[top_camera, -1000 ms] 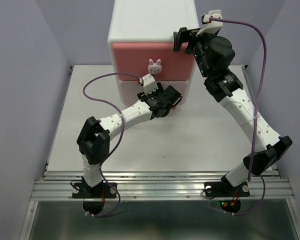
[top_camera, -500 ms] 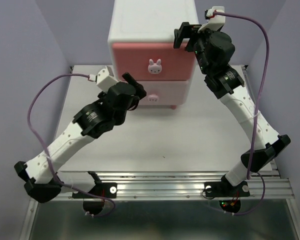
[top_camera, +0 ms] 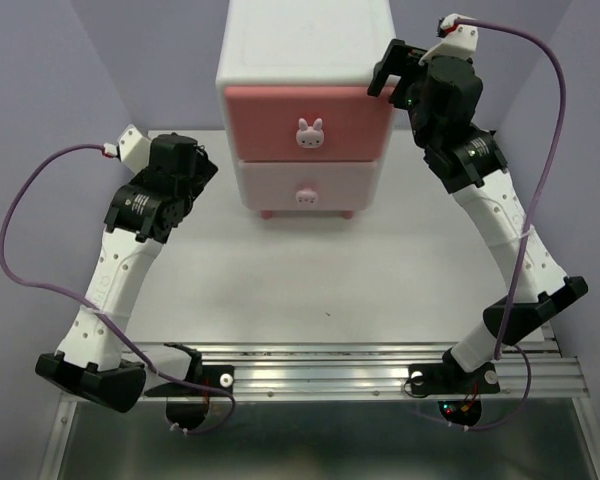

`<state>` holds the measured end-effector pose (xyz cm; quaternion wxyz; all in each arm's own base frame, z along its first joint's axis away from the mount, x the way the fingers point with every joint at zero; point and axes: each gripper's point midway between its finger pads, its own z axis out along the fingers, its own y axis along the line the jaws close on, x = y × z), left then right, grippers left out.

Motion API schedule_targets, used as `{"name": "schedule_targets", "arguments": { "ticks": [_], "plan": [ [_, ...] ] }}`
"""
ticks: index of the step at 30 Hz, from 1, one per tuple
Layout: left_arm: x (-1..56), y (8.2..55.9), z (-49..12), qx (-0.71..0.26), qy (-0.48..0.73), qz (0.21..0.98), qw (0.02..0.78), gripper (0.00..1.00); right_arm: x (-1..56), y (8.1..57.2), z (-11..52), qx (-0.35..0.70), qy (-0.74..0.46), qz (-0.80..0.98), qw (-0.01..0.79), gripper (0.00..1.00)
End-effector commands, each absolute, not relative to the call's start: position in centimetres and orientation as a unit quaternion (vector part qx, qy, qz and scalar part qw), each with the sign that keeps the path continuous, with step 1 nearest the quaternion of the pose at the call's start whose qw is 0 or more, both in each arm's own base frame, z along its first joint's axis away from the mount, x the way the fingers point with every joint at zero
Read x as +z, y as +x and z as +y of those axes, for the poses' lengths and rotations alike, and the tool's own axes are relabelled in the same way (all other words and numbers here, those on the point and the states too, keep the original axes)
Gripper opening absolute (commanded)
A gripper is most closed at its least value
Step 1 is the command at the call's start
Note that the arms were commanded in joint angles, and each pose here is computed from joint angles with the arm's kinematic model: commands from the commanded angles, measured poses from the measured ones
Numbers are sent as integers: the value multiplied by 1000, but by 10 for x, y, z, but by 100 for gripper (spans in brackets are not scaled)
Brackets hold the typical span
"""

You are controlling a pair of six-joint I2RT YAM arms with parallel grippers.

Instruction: Place and organize the shoes in the shoe cabinet

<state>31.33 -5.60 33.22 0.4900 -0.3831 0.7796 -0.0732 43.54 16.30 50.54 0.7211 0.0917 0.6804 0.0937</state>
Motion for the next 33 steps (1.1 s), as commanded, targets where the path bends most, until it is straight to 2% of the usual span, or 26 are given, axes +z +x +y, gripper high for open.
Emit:
{"name": "schedule_targets", "arguments": {
  "ticks": [1,7,12,16,19,24,29,33],
  "plan": [
    [345,317,-35,-76,-370,797,472,99,508,413,84,24,182,696,694,100],
    [334,332,-21,-51,-363,813,452,99,508,389,44,-9,212,703,679,100],
    [326,330,-3,-26,-377,817,436,99,467,372,29,-34,245,739,627,100],
    [321,325,8,-18,-379,817,434,99,421,357,36,-20,250,779,575,100],
    [318,322,10,-20,-368,824,430,99,419,343,37,14,269,771,577,100],
    [318,316,12,-15,-364,825,431,99,405,325,32,7,272,783,559,100],
    [317,312,10,-19,-359,827,432,99,379,325,40,-16,245,833,496,100],
    [315,310,10,-20,-361,828,429,99,385,333,42,-5,261,818,512,100]
  ]
}}
